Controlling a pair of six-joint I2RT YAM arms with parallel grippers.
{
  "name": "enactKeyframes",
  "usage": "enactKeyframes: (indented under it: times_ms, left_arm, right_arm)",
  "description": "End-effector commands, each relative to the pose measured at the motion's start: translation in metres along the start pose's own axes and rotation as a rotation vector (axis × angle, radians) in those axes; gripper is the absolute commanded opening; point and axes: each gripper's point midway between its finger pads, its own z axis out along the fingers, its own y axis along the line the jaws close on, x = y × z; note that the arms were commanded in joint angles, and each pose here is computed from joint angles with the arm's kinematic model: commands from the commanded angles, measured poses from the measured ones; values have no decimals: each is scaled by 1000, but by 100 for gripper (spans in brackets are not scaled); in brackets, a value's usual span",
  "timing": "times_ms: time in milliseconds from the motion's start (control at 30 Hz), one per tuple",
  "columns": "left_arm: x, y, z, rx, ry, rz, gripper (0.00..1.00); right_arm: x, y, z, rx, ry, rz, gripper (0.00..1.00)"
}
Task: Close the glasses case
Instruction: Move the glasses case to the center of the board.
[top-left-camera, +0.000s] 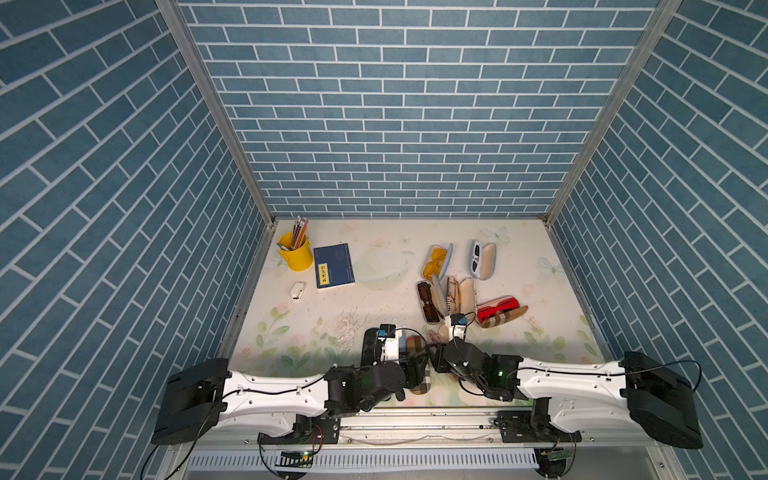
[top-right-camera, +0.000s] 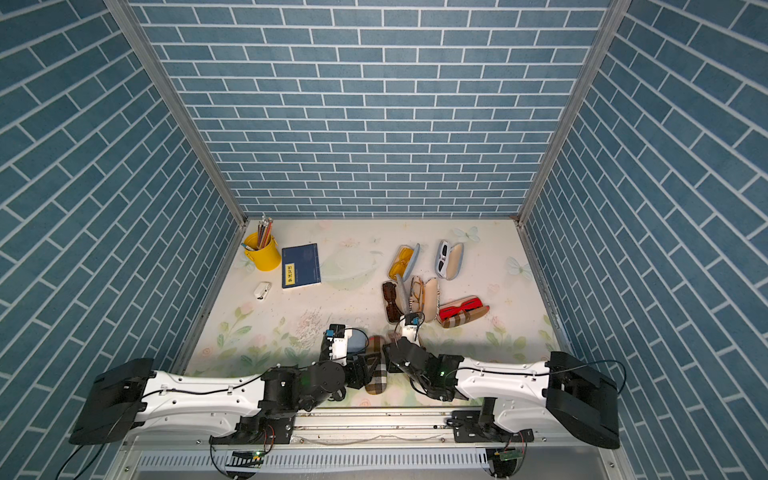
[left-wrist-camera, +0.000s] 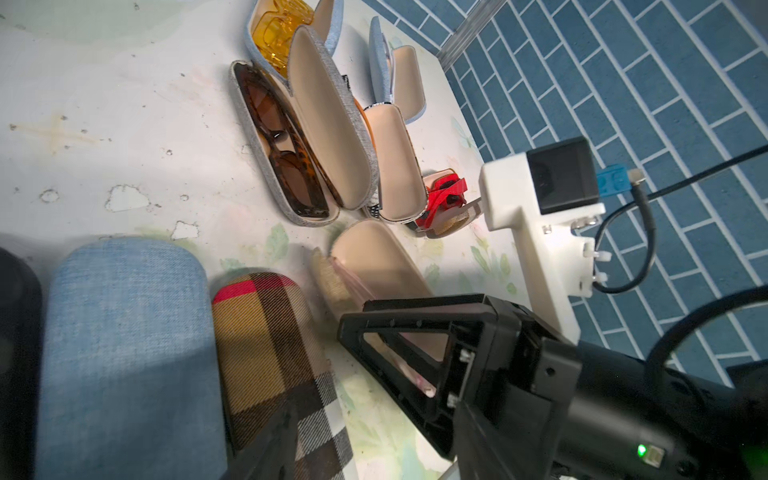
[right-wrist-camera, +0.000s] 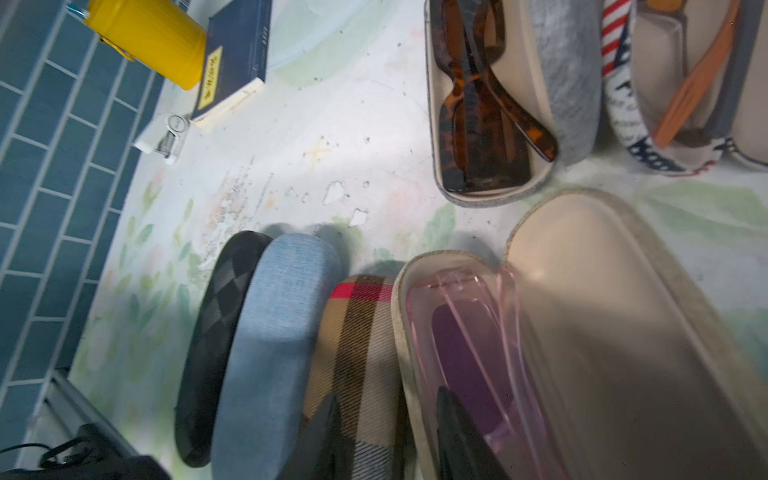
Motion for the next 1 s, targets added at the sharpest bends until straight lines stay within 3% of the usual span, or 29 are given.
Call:
enactKeyframes:
  times_ms: [0, 400, 567, 967]
  left_arm:
    - [-6, -23, 1, 49, -17, 5, 65]
    - [3, -30, 13, 48, 8, 8, 65]
    - [5, -40, 20, 34, 26, 27, 64]
    - [36, -40, 55, -82, 146, 122, 50]
  right_arm:
    - [-3, 8, -8, -34, -9, 0, 39]
    - [-11, 2, -19, -9, -37, -22, 41]
    - [-28, 1, -39, -3, -90, -35, 43]
    - [-55, -49, -80, 65, -160, -26, 48]
